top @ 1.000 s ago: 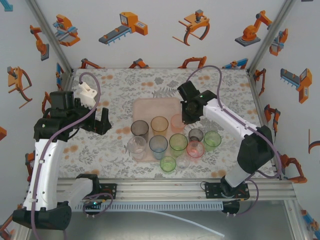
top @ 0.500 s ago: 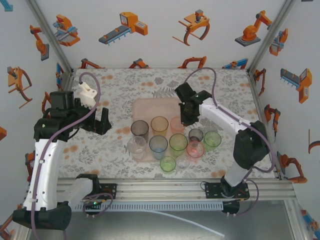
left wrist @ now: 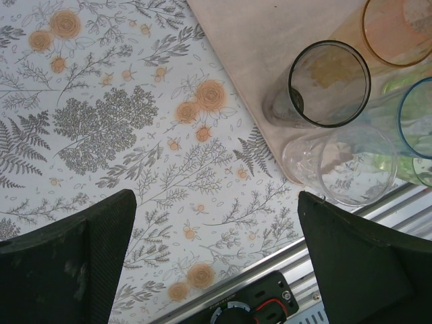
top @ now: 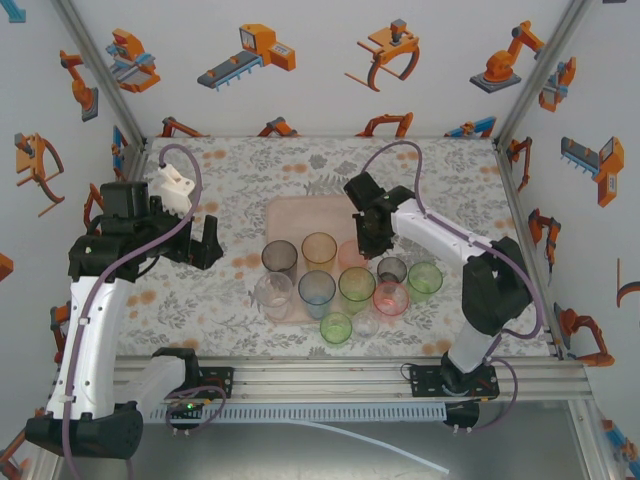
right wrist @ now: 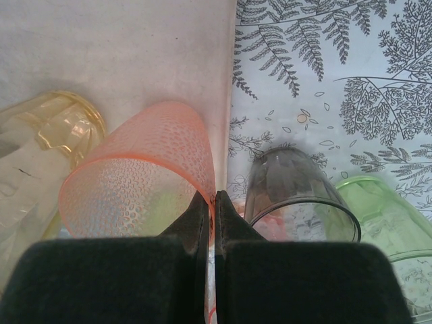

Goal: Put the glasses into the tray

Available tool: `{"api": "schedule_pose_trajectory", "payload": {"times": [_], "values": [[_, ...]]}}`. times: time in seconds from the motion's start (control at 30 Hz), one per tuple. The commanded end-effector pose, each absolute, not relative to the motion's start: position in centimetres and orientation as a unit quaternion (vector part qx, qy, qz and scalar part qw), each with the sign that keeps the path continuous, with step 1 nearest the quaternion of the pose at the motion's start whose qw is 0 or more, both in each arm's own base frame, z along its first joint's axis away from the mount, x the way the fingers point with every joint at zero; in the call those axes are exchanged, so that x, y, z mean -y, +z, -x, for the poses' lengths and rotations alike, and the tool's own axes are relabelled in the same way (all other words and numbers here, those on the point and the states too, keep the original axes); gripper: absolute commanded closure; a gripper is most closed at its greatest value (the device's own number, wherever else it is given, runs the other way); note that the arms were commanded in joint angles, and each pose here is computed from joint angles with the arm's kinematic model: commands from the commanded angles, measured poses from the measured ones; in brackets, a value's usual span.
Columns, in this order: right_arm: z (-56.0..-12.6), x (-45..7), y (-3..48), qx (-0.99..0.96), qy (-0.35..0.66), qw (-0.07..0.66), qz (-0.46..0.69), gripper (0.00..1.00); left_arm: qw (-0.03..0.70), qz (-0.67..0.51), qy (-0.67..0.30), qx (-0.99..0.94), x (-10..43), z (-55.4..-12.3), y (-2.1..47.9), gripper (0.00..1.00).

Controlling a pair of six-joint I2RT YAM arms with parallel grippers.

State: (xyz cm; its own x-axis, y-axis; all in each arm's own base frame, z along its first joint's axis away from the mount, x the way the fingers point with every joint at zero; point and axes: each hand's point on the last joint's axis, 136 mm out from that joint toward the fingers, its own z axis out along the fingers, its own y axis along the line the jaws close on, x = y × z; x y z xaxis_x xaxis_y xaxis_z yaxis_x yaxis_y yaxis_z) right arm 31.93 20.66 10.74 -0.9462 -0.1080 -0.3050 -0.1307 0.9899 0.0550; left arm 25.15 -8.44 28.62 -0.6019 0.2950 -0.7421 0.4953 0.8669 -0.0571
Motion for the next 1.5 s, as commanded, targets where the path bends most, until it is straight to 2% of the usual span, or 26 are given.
{"api": "schedule_pose_trajectory", "payload": {"times": [0.0,0.23,0.9,1.47], "values": [[-31.8,-20.6,10.5,-0.985,0.035,0.154,0.065,1.0,0.38,-0.229,-0.132,-0.886,8.6,-25.0,28.3,0.04],[-31.6,-20.6,10.5,-0.985,0.037,0.153,0.066,0.97,0.38,-0.229,-0.132,-0.886,8.6,-25.0,28.3,0.03],[-31.6,-20.4,12.6,-0.982,0.041,0.172,0.071,0.77,0.382,-0.23,-0.127,-0.886,8.4,-24.9,28.6,0.03],[-32.0,-20.4,17.0,-0.971,0.053,0.213,0.091,0.71,0.383,-0.252,-0.124,-0.88,8.6,-24.1,28.8,0.03]]}}
